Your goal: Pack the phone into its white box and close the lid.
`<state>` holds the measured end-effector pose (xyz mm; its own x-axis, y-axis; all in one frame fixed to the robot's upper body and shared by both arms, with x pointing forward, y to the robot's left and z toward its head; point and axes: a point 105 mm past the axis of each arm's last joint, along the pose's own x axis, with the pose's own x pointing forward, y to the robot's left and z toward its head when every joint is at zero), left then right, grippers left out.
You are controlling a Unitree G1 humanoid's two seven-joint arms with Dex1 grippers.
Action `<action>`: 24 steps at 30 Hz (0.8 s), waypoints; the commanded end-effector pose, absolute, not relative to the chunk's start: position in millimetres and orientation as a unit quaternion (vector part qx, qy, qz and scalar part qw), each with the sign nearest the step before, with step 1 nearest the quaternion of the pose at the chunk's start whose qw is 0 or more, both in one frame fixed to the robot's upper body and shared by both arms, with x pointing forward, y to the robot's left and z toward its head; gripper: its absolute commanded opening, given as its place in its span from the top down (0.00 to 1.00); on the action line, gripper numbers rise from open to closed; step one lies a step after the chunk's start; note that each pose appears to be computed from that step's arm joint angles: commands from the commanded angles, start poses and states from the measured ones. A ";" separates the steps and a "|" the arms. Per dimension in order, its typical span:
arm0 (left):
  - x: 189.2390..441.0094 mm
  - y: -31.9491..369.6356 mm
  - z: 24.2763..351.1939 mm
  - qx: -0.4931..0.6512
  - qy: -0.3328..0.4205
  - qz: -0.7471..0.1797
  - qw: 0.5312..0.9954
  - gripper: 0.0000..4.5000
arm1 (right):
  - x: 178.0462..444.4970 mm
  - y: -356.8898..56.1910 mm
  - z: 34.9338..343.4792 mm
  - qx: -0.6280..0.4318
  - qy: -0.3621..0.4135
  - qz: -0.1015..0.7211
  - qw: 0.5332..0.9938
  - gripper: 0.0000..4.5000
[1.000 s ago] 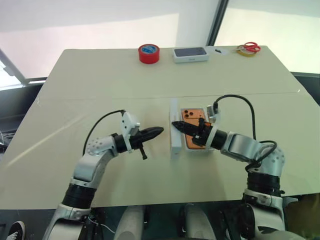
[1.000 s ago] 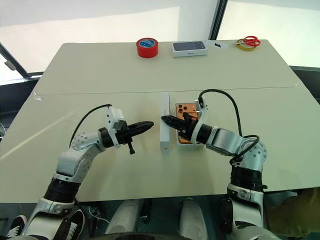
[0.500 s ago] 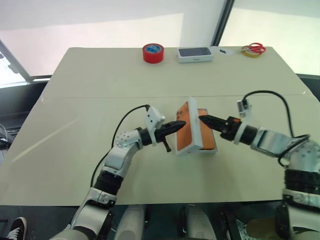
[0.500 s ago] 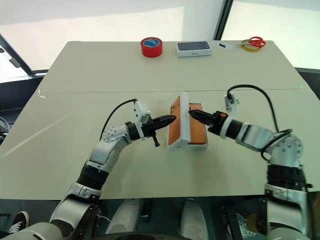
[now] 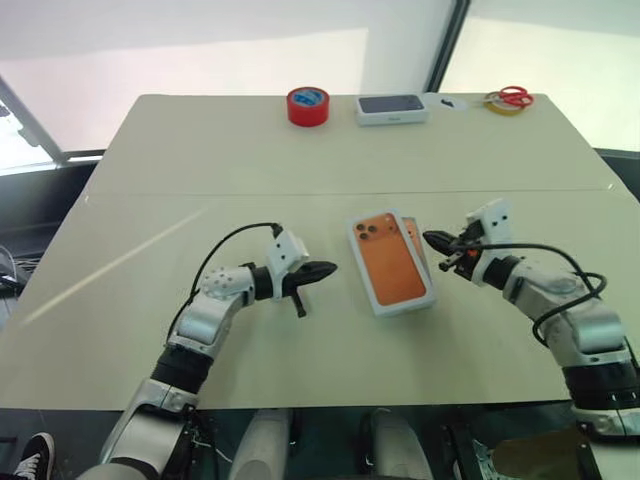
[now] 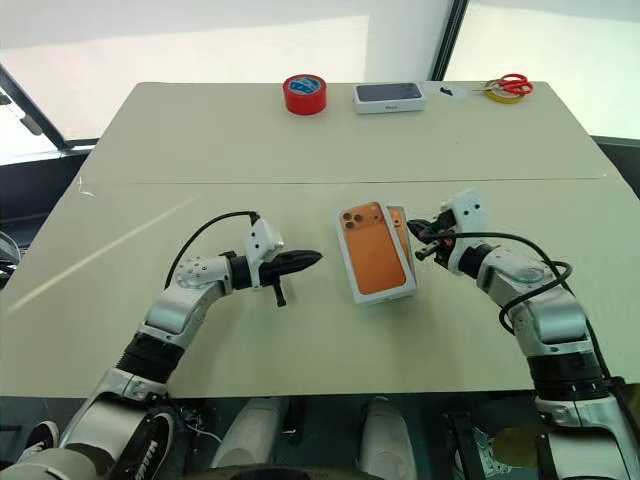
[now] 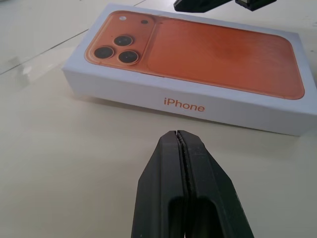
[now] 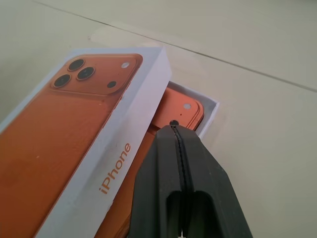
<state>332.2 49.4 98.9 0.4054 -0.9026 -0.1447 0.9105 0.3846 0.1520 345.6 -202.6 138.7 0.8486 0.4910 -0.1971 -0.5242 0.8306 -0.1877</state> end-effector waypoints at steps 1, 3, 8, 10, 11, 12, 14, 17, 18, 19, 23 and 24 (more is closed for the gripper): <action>335.6 27.0 97.9 0.106 0.016 -0.554 0.825 1.00 | 341.6 -196.1 151.6 -0.160 0.036 0.279 0.946 0.99; 339.0 12.0 104.3 0.080 0.000 -0.555 0.828 1.00 | 339.3 -193.3 151.1 -0.142 0.036 0.288 0.946 0.99; 336.1 -10.6 109.2 0.102 -0.029 -0.569 0.815 1.00 | 337.4 -191.7 148.2 -0.167 0.037 0.287 0.943 0.99; 338.3 -10.4 109.5 0.100 -0.029 -0.566 0.818 1.00 | 337.3 -190.7 148.2 -0.161 0.037 0.287 0.943 0.99; 340.5 -10.1 111.1 0.099 -0.032 -0.561 0.821 1.00 | 337.6 -190.9 148.0 -0.162 0.037 0.285 0.944 0.99; 345.0 -10.0 113.8 0.096 -0.036 -0.552 0.828 1.00 | 338.0 -192.1 146.8 -0.163 0.038 0.282 0.945 0.99; 352.6 -11.4 119.1 0.089 -0.043 -0.538 0.837 1.00 | 339.1 -195.7 144.0 -0.170 0.042 0.274 0.946 0.99; 356.0 -16.4 121.2 0.096 -0.047 -0.539 0.835 1.00 | 341.9 -200.0 142.4 -0.176 0.044 0.261 0.948 0.99; 356.6 -17.4 120.9 0.099 -0.048 -0.540 0.835 1.00 | 342.6 -200.6 142.7 -0.175 0.043 0.259 0.949 0.99; 357.4 -18.3 120.8 0.098 -0.047 -0.540 0.835 1.00 | 344.0 -202.1 143.1 -0.175 0.043 0.254 0.950 0.99; 359.5 -22.5 121.1 0.097 -0.047 -0.542 0.833 1.00 | 348.6 -207.2 144.9 -0.176 0.040 0.237 0.955 0.99; 360.0 -23.3 121.1 0.097 -0.048 -0.542 0.834 1.00 | 349.5 -208.1 144.3 -0.184 0.040 0.236 0.953 0.99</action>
